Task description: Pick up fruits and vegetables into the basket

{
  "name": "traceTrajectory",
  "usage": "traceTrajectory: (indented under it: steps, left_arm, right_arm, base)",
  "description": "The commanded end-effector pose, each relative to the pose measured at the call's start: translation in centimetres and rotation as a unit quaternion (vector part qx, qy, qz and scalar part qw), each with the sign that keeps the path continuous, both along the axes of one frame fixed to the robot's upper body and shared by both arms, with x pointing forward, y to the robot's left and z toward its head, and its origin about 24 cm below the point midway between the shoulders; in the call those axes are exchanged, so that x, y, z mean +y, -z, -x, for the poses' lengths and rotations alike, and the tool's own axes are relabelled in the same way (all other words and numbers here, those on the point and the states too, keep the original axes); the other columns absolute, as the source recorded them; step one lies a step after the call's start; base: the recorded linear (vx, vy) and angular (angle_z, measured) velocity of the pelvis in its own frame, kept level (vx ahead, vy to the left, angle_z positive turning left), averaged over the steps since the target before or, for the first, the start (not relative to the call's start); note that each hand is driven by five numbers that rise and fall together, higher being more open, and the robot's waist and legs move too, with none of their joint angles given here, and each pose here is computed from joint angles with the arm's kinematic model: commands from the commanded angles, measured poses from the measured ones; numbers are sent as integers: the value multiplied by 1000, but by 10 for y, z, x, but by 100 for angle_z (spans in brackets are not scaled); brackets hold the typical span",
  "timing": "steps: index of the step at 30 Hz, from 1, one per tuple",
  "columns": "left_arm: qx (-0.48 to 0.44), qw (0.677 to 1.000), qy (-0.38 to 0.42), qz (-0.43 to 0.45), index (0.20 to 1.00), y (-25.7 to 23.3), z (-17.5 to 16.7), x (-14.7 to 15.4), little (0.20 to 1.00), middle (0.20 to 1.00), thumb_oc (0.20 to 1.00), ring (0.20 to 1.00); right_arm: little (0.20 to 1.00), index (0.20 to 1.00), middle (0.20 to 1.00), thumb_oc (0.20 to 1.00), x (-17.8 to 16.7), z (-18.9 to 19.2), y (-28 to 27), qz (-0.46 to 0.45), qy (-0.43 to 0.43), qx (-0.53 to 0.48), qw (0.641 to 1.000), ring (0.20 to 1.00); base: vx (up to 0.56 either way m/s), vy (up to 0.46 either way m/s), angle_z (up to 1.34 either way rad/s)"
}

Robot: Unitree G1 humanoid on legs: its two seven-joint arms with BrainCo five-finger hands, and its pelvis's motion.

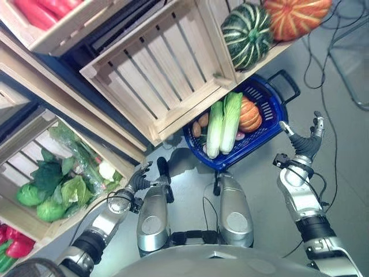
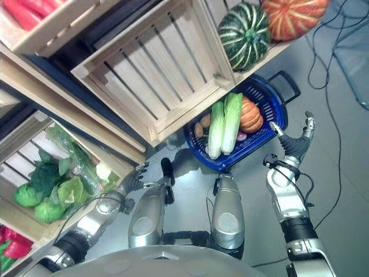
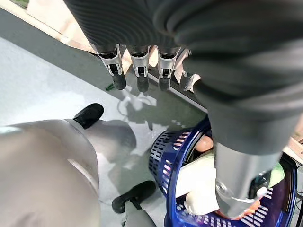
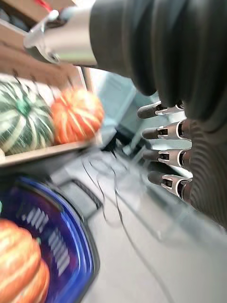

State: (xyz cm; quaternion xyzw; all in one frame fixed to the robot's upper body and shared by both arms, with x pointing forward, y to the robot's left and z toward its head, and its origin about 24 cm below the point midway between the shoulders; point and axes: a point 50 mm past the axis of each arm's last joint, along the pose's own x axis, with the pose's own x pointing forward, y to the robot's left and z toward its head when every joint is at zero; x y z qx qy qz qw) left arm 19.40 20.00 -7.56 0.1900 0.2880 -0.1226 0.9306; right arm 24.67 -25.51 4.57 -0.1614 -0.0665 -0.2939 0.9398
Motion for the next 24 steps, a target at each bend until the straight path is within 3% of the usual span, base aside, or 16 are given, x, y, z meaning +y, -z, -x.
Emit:
traceTrajectory:
  steps: [1,6,9,12,15,24]
  left_arm:
    - [54,998,21,2,1000,21,33,3,1000,1000,1000,1000]
    - [105,994,21,8,1000,35,42,5,1000,1000,1000,1000]
    - [150,989,15,14,1000,46,44,5,1000,1000,1000,1000]
    - [178,983,0,34,1000,54,44,4,1000,1000,1000,1000]
    - [209,975,-25,76,1000,62,51,0,1000,1000,1000,1000]
    - [294,939,-77,159,1000,81,73,-16,1000,1000,1000,1000]
  right_arm:
    - [1000,1000,1000,1000,9,4,11,58,-100,71,991,1000]
    - [1000,1000,1000,1000,29,14,56,-15,-207,207,956,1000]
    - [1000,1000,1000,1000,55,34,105,-87,-280,341,893,1000]
    - [1000,1000,1000,1000,69,56,141,-99,-321,449,828,1000]
    - [1000,1000,1000,1000,74,77,168,-129,-331,523,774,1000]
    - [1000,1000,1000,1000,78,130,205,-284,-286,620,673,1000]
  base:
    - [125,26,-8]
    - [78,13,-1]
    - [50,19,3]
    - [-24,28,4]
    - [-18,26,14]
    - [19,38,7]
